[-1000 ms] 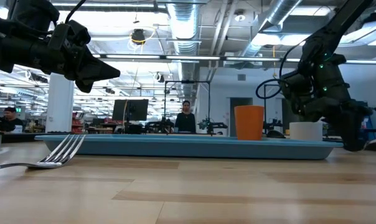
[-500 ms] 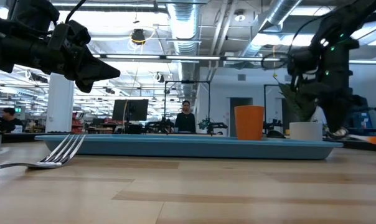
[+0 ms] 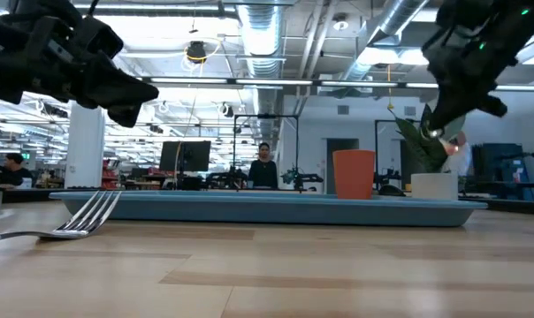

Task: Pick and place plate/cup/fork/spoon on tray
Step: Put the orange spoon on the blue tray

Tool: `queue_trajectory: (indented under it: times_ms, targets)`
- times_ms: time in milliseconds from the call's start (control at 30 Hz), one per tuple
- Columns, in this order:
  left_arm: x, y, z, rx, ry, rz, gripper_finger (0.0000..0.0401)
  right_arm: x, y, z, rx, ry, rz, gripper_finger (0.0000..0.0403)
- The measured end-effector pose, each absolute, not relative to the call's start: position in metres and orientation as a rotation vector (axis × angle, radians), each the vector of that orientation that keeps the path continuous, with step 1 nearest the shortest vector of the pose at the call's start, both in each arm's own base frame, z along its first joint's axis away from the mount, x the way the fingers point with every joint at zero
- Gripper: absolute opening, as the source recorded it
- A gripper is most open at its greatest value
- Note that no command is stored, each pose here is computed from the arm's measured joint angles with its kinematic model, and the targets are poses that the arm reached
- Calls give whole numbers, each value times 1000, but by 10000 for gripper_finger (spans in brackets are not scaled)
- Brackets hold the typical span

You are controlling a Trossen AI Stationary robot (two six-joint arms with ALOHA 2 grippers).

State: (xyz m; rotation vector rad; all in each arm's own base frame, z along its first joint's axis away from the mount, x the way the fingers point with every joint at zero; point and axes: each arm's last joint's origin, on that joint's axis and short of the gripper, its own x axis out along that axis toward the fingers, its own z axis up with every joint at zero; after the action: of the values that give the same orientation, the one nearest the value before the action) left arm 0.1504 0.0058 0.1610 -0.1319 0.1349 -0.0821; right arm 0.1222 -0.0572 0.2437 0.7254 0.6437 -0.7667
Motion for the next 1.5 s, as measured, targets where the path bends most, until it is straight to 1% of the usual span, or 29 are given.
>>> queue_trajectory:
  times_ms: [200, 367, 500, 600, 733, 967, 1267, 1500]
  targets:
    - [152, 0, 164, -76, 121, -19, 2, 144, -23, 255, 658, 456, -607, 3]
    - [152, 2, 163, -72, 131, 80, 2, 183, 0, 268, 595, 259, -431, 3]
    - [150, 4, 161, -58, 152, 129, 2, 216, 3, 276, 550, 189, -384, 3]
    - [148, 5, 161, -46, 164, 174, 2, 244, 2, 279, 512, 192, -370, 3]
    - [141, 6, 165, -43, 152, 218, 2, 284, -3, 287, 484, 189, -295, 3]
    - [123, 8, 171, -57, 126, 271, 2, 353, -21, 291, 473, 229, -237, 3]
    - [102, 10, 174, -64, 84, 361, 2, 427, -50, 270, 491, 276, -203, 2]
    - [94, 10, 176, -77, 45, 362, 2, 470, -65, 244, 503, 332, -191, 2]
